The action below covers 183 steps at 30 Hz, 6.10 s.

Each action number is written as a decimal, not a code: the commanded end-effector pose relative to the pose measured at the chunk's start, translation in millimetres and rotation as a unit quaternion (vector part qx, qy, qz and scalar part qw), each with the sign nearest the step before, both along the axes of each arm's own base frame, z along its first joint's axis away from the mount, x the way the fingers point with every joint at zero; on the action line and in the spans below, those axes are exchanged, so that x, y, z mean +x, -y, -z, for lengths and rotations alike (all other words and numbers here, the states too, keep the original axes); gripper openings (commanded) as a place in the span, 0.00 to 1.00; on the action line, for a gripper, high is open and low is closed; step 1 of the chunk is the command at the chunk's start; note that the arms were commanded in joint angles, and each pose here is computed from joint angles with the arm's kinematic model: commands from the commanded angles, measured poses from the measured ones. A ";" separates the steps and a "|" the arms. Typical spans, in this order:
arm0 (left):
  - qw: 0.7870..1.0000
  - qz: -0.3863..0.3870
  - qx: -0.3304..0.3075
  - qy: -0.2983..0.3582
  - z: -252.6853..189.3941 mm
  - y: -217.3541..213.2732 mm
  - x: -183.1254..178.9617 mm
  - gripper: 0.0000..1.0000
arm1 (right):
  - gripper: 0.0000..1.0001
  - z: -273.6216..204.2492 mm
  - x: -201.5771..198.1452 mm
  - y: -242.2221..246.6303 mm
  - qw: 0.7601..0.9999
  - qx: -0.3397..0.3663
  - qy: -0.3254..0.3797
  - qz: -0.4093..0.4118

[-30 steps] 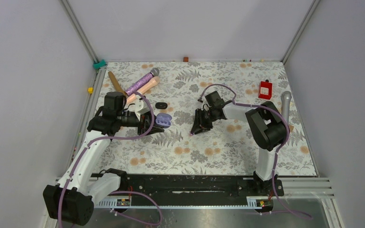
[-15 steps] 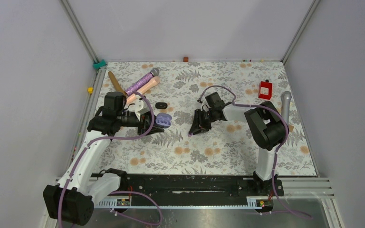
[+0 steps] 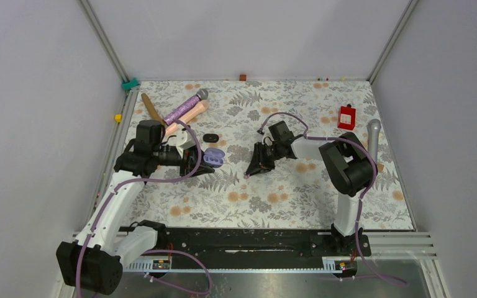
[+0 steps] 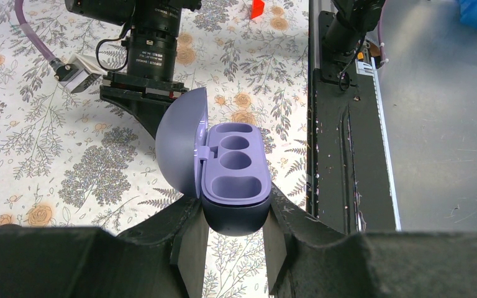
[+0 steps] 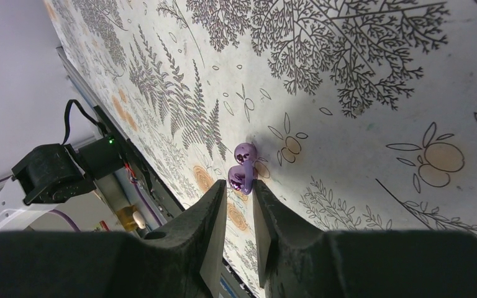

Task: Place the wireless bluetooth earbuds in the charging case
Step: Pick up the earbud from the center of the board, then place the earbud in the charging case, then move the earbud to the center of the board.

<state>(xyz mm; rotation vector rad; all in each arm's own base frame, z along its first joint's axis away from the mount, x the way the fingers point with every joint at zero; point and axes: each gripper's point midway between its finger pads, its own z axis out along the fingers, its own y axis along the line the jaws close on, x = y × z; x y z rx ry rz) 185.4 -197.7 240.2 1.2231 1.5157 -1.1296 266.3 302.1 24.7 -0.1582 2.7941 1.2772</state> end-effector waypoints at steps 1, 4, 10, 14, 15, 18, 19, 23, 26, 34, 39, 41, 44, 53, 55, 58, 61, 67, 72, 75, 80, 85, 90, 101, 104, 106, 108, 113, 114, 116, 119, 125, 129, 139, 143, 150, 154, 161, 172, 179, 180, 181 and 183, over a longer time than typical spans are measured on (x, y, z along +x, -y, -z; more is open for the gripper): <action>0.999 0.017 -0.020 0.023 -12.4 2.7 -0.4 0.00 | 0.29 0.8 0.8 -1.6 1.000 0.003 0.003 -0.007; 0.999 0.017 -0.020 0.024 -12.5 2.7 0.0 0.00 | 0.29 2.8 0.0 -1.9 1.000 0.001 0.001 -0.008; 0.999 0.018 -0.020 0.023 -12.1 2.7 -0.4 0.00 | 0.27 4.1 -1.5 -3.1 1.000 0.000 0.002 -0.013; 0.999 0.018 -0.020 0.024 -12.5 2.6 -0.4 0.00 | 0.17 1.2 0.2 -2.8 1.000 -0.001 0.012 -0.015; 0.999 0.018 -0.021 0.024 -12.5 2.6 -0.7 0.00 | 0.16 0.3 0.7 -2.6 1.000 -0.002 0.016 -0.016; 0.999 0.018 -0.020 0.024 -12.4 2.7 -1.1 0.00 | 0.09 -3.1 3.3 -2.0 0.999 -0.004 0.031 -0.023; 0.999 0.019 -0.021 0.025 -12.9 2.7 -1.3 0.00 | 0.04 -5.8 4.5 -2.7 0.999 -0.002 0.037 -0.027; 0.999 0.018 -0.020 0.024 -12.3 2.5 -1.2 0.00 | 0.01 -26.6 9.2 -5.7 0.996 0.011 0.071 -0.049; 0.999 0.020 -0.021 0.025 -12.6 2.7 -2.0 0.00 | 0.00 -56.9 15.0 -5.0 0.989 0.019 0.126 -0.073; 0.999 0.030 -0.029 0.009 -12.4 4.6 -2.9 0.00 | 0.01 -155.4 18.9 19.1 0.936 0.000 0.328 -0.128; 0.999 0.037 -0.032 -0.006 -9.1 6.4 -1.6 0.00 | 0.01 -216.5 11.2 39.4 0.882 -0.017 0.446 -0.152; 0.999 0.038 -0.032 -0.010 -7.7 6.7 -1.1 0.00 | 0.01 -243.0 5.3 45.4 0.855 -0.015 0.493 -0.161; 0.999 0.040 -0.032 -0.011 -7.4 7.4 -0.8 0.00 | 0.02 -273.3 -3.2 50.4 0.820 -0.012 0.547 -0.170; 0.998 0.049 -0.030 0.001 -7.8 10.5 -8.7 0.02 | 0.03 -291.4 -52.9 23.4 0.747 -0.001 0.610 -0.266; 0.998 0.049 -0.025 0.005 -5.6 12.1 -10.2 0.03 | 0.03 -290.9 -60.0 13.4 0.752 0.010 0.599 -0.274; 0.999 0.048 -0.019 0.009 -2.3 12.9 -10.1 0.02 | 0.03 -285.0 -74.5 -1.0 0.753 0.020 0.584 -0.303; 0.998 0.060 -0.014 0.012 2.3 13.1 -15.7 0.05 | 0.03 -281.5 -88.5 -12.0 0.750 0.027 0.572 -0.330; 0.996 0.084 0.005 0.003 12.8 20.0 -22.1 0.01 | 0.03 -273.0 -104.3 -25.0 0.748 0.032 0.557 -0.359; 0.995 0.098 0.009 -0.008 17.1 25.8 -25.9 0.00 | 0.03 -264.7 -107.0 -33.2 0.747 0.028 0.552 -0.370; 0.995 0.101 0.006 -0.010 16.9 26.6 -26.9 0.00 | 0.03 -258.7 -110.4 -36.7 0.745 0.028 0.548 -0.380; 0.994 0.109 -0.001 -0.015 14.5 27.4 -30.4 0.00 | 0.03 -248.4 -112.0 -41.9 0.738 0.015 0.548 -0.392; 0.993 0.114 -0.004 -0.016 13.5 28.1 -32.8 0.00 | 0.01 -243.9 -109.3 -44.7 0.735 0.002 0.554 -0.391; 0.993 0.118 -0.006 -0.019 13.0 29.1 -34.6 0.00 | 0.00 -242.8 -103.3 -46.2 0.736 -0.009 0.561 -0.380; 0.992 0.122 -0.009 -0.023 12.7 29.9 -35.4 0.00 | 0.00 -235.0 -101.8 -51.9 0.741 -0.017 0.555 -0.378; 0.992 0.122 -0.010 -0.021 12.0 29.6 -35.4 0.00 | 0.00 -231.7 -103.4 -53.4 0.741 -0.018 0.552 -0.382; 0.992 0.122 -0.010 -0.021 11.9 29.5 -35.7 0.00 | 0.00 -230.0 -104.4 -54.1 0.741 -0.018 0.550 -0.384; 0.992 0.122 -0.009 -0.020 11.9 29.6 -35.6 0.00 | 0.00 -228.6 -105.5 -54.6 0.741 -0.017 0.548 -0.387; 0.992 0.122 -0.010 -0.019 11.1 29.5 -36.4 0.00 | 0.00 -226.3 -108.2 -57.1 0.742 -0.013 0.544 -0.391; 0.992 0.123 -0.011 -0.018 10.6 29.4 -36.6 0.00 | 0.00 -224.6 -108.0 -57.1 0.742 -0.015 0.543 -0.392; 0.992 0.123 -0.011 -0.018 10.6 29.4 -36.4 0.00 | 0.00 -222.8 -108.1 -57.8 0.742 -0.018 0.543 -0.394; 0.992 0.123 -0.012 -0.018 10.1 29.4 -36.9 0.00 | 0.00 -219.4 -107.0 -59.0 0.742 -0.024 0.541 -0.394; 0.992 0.123 -0.011 -0.016 10.2 29.2 -37.3 0.00 | 0.01 -216.1 -106.8 -59.9 0.740 -0.030 0.542 -0.398; 0.992 0.123 -0.011 -0.015 10.6 29.2 -37.3 0.00 | 0.08 -219.0 -108.7 -59.8 0.739 -0.026 0.543 -0.399; 0.993 0.121 -0.008 -0.015 12.0 29.1 -35.8 0.00 | 0.55 -241.9 -119.9 -50.4 0.729 -0.008 0.548 -0.411; 0.993 0.119 -0.007 -0.015 12.8 28.8 -35.1 0.00 | 0.66 -265.1 -130.3 -41.7 0.723 0.010 0.554 -0.413; 0.993 0.113 -0.001 -0.010 13.5 28.0 -33.5 0.00 | 0.70 -305.3 -110.4 -24.1 0.732 0.001 0.591 -0.340; 0.994 0.110 0.010 0.005 10.2 23.5 -33.4 0.00 | 0.73 -312.5 -48.8 -11.2 0.741 -0.089 0.627 -0.223; 0.998 0.053 0.001 0.046 -9.0 -1.5 -18.7 0.00 | 0.88 -304.8 40.6 -6.2 0.769 -0.164 0.602 -0.138; 0.990 -0.054 0.018 0.125 -32.2 -44.9 -4.2 0.00 | 0.86 -222.9 126.5 -118.2 0.843 -0.134 0.493 -0.165; 0.986 -0.094 0.004 0.136 -39.8 -64.7 0.9 0.00 | 0.86 -156.5 138.8 -192.9 0.863 -0.070 0.464 -0.187; 0.986 -0.095 0.002 0.135 -40.3 -65.3 0.7 0.00 | 0.85 -149.2 138.9 -200.3 0.864 -0.065 0.462 -0.189; 0.986 -0.095 0.001 0.134 -40.6 -65.6 0.5 0.00 | 0.85 -144.4 139.4 -206.5 0.865 -0.058 0.461 -0.188; 0.987 -0.093 -0.003 0.131 -41.6 -65.8 0.5 0.00 | 0.85 -131.1 139.8 -217.8 0.872 -0.048 0.452 -0.180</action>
